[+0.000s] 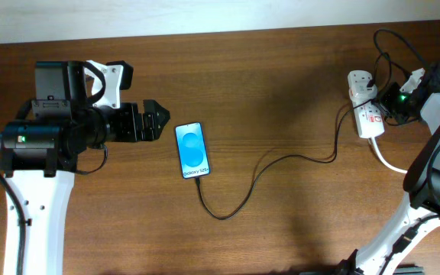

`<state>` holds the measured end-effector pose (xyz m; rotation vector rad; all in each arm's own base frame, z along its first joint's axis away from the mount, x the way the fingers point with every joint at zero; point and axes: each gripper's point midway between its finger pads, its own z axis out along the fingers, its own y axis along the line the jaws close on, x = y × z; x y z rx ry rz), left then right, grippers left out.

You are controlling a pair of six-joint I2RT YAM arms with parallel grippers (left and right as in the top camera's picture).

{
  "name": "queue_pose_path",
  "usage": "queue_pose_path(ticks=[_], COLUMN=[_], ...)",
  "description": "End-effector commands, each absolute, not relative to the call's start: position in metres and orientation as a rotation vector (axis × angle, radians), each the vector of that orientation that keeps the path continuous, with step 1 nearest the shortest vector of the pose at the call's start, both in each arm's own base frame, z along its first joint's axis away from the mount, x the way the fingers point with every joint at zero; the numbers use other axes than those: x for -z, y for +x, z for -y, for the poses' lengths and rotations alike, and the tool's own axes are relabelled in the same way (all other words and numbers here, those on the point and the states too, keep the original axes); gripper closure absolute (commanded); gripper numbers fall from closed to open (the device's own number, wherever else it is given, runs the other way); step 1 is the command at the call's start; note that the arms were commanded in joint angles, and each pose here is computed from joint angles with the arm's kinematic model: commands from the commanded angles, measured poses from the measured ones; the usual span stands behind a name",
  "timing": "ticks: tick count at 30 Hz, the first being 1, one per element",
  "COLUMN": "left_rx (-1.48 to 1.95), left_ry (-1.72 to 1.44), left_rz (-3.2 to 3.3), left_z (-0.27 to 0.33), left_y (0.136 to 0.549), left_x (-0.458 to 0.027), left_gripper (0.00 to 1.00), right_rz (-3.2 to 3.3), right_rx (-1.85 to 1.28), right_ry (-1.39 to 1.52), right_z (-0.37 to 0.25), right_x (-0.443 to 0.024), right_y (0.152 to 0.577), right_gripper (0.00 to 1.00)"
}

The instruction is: Plug charger to phone and switch on socket

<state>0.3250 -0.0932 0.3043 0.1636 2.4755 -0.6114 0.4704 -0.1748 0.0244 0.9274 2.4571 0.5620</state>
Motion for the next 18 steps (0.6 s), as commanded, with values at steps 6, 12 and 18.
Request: queue_pose_path(ticks=[6, 12, 18], left_rx=[0.602, 0.602, 0.602], left_ry=[0.16, 0.16, 0.16], left_rz=[-2.46, -2.46, -2.46], left_z=[0.091, 0.091, 0.091], left_y=[0.325, 0.325, 0.325], left_x=[-0.31, -0.31, -0.31], left_gripper=[0.01, 0.01, 0.01], right_rz=[-2.419, -2.255, -2.183], right_rx=[-0.624, -0.574, -0.585], right_ry=[1.205, 1.256, 1.134], right_z=[0.21, 0.263, 0.251], right_x=[0.003, -0.053, -0.121], right_y=[0.427, 0.405, 0.41], right_gripper=[0.96, 0.96, 0.96])
